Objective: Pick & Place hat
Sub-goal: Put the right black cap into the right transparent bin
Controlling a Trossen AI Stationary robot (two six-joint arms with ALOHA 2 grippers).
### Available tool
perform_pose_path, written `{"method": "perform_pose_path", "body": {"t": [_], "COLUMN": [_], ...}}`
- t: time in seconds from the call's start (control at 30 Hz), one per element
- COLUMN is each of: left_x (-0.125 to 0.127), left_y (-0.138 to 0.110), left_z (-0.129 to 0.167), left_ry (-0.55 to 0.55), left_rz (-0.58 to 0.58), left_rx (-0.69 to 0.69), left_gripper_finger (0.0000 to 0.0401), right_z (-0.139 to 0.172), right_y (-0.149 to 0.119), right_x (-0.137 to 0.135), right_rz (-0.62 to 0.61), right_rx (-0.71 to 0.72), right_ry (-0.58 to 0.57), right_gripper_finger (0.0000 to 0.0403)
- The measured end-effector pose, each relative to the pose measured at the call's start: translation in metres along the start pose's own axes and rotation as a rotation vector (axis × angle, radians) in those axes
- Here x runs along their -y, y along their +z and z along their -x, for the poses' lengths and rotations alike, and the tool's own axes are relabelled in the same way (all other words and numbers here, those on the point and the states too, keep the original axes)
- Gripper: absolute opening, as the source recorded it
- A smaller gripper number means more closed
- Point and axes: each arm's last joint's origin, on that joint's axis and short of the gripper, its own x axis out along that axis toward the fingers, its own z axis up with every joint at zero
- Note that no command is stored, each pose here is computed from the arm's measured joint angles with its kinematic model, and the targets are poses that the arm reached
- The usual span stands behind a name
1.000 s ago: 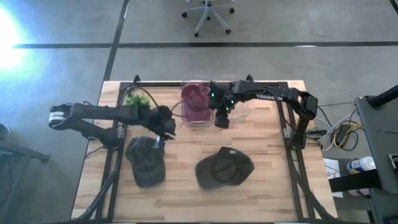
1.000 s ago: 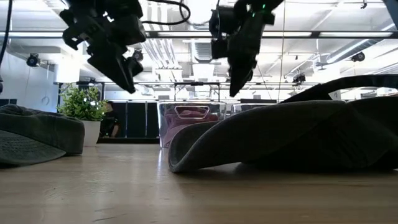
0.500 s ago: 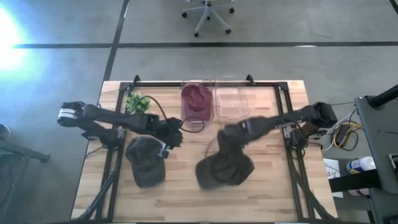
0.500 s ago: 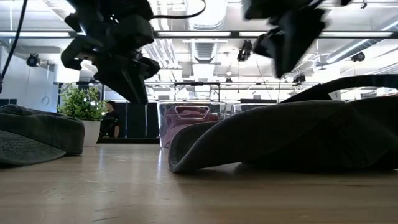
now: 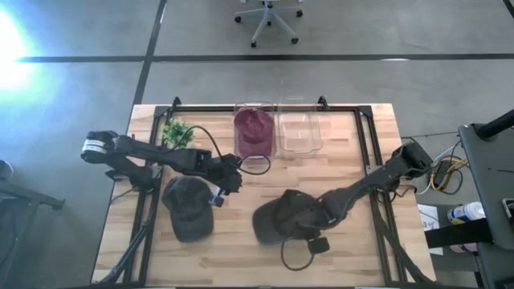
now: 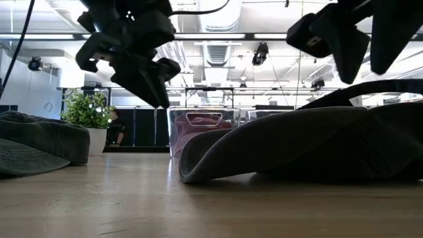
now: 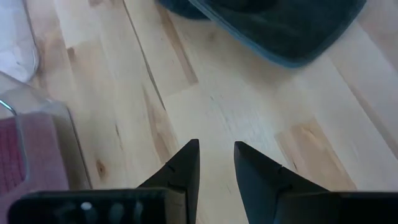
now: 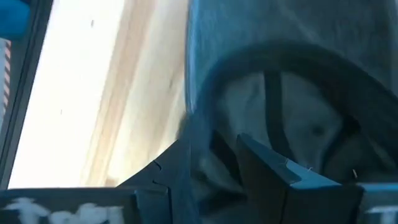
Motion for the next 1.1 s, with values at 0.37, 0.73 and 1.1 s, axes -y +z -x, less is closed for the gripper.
{"method": "perform_pose_path", "body": {"t": [0.37,0.73,1.1], "left_x": [0.000,0.001,-0.002], "left_y": [0.000,0.000,0.009], "left_z": [0.001,0.001,0.001], "left_ry": [0.007,0.014,0.028], "left_rz": [0.025,0.018,-0.037], "left_rx": [0.002,-0.004,0.094], "left_gripper_finger": [0.0094,0.0094,0.0094], "right_z": [-0.040,-0.023,-0.048], "right_y": [0.007,0.024,0.013], "right_x": [-0.025,-0.027,-0.021], "right_rz": [-0.021,-0.051,-0.054], "right_rx": [0.035,0.109,0.087], "right_ry": [-0.019,-0.099,-0.160], "right_gripper_finger": [0.0128,0.0128,0.0128]}}
